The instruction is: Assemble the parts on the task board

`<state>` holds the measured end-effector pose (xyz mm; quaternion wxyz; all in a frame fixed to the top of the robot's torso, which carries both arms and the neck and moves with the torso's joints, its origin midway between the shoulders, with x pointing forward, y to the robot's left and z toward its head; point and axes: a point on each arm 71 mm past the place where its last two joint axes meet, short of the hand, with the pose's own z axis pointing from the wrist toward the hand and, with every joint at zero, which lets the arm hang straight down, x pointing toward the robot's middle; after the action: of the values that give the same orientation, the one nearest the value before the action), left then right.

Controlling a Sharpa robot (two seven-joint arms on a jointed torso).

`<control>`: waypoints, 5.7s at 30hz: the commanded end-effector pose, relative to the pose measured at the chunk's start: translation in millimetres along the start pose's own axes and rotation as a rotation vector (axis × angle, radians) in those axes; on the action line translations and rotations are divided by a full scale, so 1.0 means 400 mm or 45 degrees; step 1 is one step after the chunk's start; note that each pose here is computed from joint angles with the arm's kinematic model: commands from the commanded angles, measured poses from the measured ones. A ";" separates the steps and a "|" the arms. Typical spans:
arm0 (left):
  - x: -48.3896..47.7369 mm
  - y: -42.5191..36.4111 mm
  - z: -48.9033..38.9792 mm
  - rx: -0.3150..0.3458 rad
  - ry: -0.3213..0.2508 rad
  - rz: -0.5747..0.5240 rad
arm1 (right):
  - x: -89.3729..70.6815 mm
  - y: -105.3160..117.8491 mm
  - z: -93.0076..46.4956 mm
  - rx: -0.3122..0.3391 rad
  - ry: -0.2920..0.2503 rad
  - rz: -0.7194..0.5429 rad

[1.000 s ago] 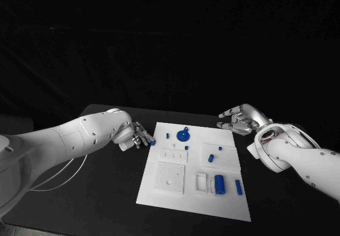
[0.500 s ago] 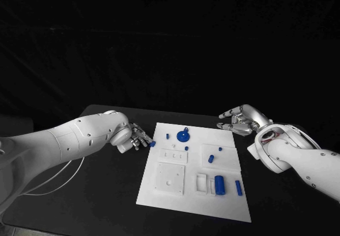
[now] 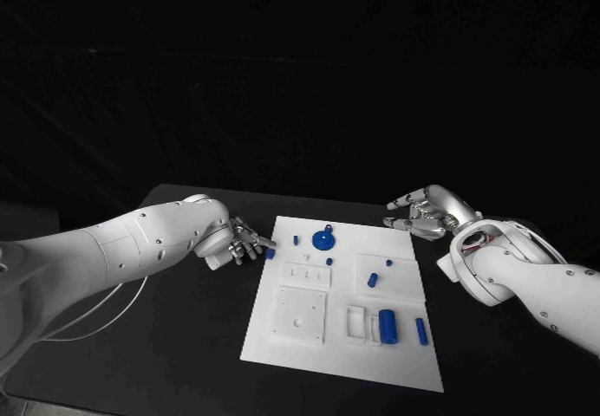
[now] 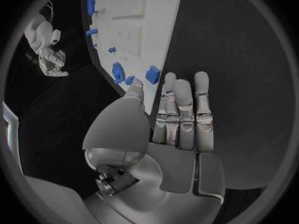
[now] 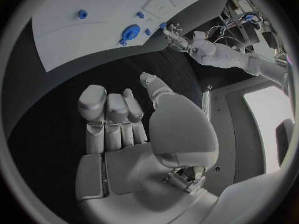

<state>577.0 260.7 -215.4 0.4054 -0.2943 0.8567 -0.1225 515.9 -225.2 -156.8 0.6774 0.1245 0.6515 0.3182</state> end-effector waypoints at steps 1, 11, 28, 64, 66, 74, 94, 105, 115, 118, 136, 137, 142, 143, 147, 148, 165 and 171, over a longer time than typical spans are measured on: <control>-0.008 -0.013 -0.006 0.010 -0.039 0.079 | 0.004 0.001 -0.001 -0.009 0.013 -0.006; -0.013 -0.040 -0.015 0.001 -0.006 0.183 | 0.008 -0.002 -0.002 -0.005 0.020 -0.004; 0.031 -0.099 -0.009 -0.088 0.088 0.527 | 0.014 0.000 -0.001 -0.005 0.027 -0.002; 0.033 -0.136 0.005 -0.125 0.045 0.584 | 0.021 0.003 0.001 -0.007 0.035 0.002; 0.035 -0.137 0.005 -0.122 0.052 0.585 | 0.022 0.003 0.001 -0.007 0.035 0.002; 0.039 -0.139 0.009 -0.104 0.072 0.567 | 0.023 0.003 0.001 -0.006 0.037 0.002; 0.028 -0.135 0.012 -0.029 0.057 0.385 | 0.025 0.006 0.000 -0.010 0.039 0.005; 0.010 -0.102 0.003 0.032 0.032 0.180 | 0.026 0.014 -0.002 -0.022 0.038 0.008; -0.001 -0.069 -0.030 0.113 0.067 -0.076 | 0.029 0.023 -0.003 -0.037 0.033 0.004; -0.008 -0.062 -0.048 0.156 0.084 -0.197 | 0.031 0.027 -0.003 -0.044 0.032 0.003; 0.025 -0.073 -0.142 0.397 0.222 -0.710 | 0.096 0.108 0.011 -0.125 0.037 0.048; 0.028 -0.076 -0.145 0.409 0.226 -0.726 | 0.100 0.112 0.013 -0.125 0.035 0.052; 0.046 -0.097 -0.159 0.469 0.233 -0.813 | 0.132 0.141 0.021 -0.126 0.026 0.074; 0.048 -0.100 -0.161 0.479 0.230 -0.830 | 0.140 0.147 0.023 -0.125 0.026 0.078; 0.057 -0.110 -0.168 0.514 0.219 -0.889 | 0.169 0.171 0.028 -0.125 0.023 0.086; 0.058 -0.112 -0.169 0.520 0.217 -0.901 | 0.176 0.176 0.030 -0.124 0.023 0.087; 0.083 -0.132 -0.184 0.567 0.216 -0.966 | 0.223 0.230 0.032 -0.085 -0.059 0.112; 0.093 -0.137 -0.188 0.571 0.235 -0.962 | 0.229 0.242 0.033 -0.084 -0.077 0.122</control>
<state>523.2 195.1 -167.2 0.3065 -0.4765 0.6829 -0.4612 498.3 -92.3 -174.2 0.6695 0.1340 0.6259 0.3768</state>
